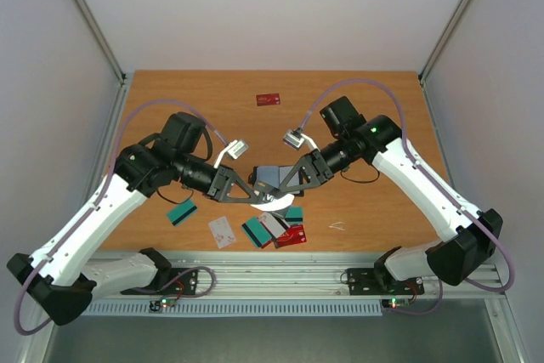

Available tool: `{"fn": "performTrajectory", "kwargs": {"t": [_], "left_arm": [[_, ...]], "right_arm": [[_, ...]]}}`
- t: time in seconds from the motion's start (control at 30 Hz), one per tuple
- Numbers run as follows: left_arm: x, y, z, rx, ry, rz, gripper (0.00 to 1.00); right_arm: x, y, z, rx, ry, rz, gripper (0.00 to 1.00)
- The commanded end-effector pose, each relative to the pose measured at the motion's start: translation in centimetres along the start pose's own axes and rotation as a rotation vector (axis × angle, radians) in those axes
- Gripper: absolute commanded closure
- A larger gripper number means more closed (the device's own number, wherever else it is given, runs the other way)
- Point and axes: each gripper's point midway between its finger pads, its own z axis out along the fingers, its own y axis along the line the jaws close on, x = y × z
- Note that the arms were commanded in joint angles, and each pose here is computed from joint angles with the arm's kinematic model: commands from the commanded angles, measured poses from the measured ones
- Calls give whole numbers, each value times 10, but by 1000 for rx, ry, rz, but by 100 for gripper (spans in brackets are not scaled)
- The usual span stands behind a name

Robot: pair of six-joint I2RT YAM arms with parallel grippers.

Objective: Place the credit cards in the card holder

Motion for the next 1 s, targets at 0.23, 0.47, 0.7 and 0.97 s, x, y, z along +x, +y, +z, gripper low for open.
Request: {"fn": "performTrajectory", "kwargs": {"t": [0.23,0.47,0.7,0.97], "left_arm": [[-13,-13,1,43,0,40,100],[-13,-10,2,41,9,33,100],[-15,-8,4,38,10,35,100],[-36,18,-5,-169,-111,55,44]], "right_arm": [[6,7,6,-52,28,6,69],[4,4,10,-51,42,16,80],[6,0,15,-50,63,33,94],[5,-36,11,135,25,82,99]]}}
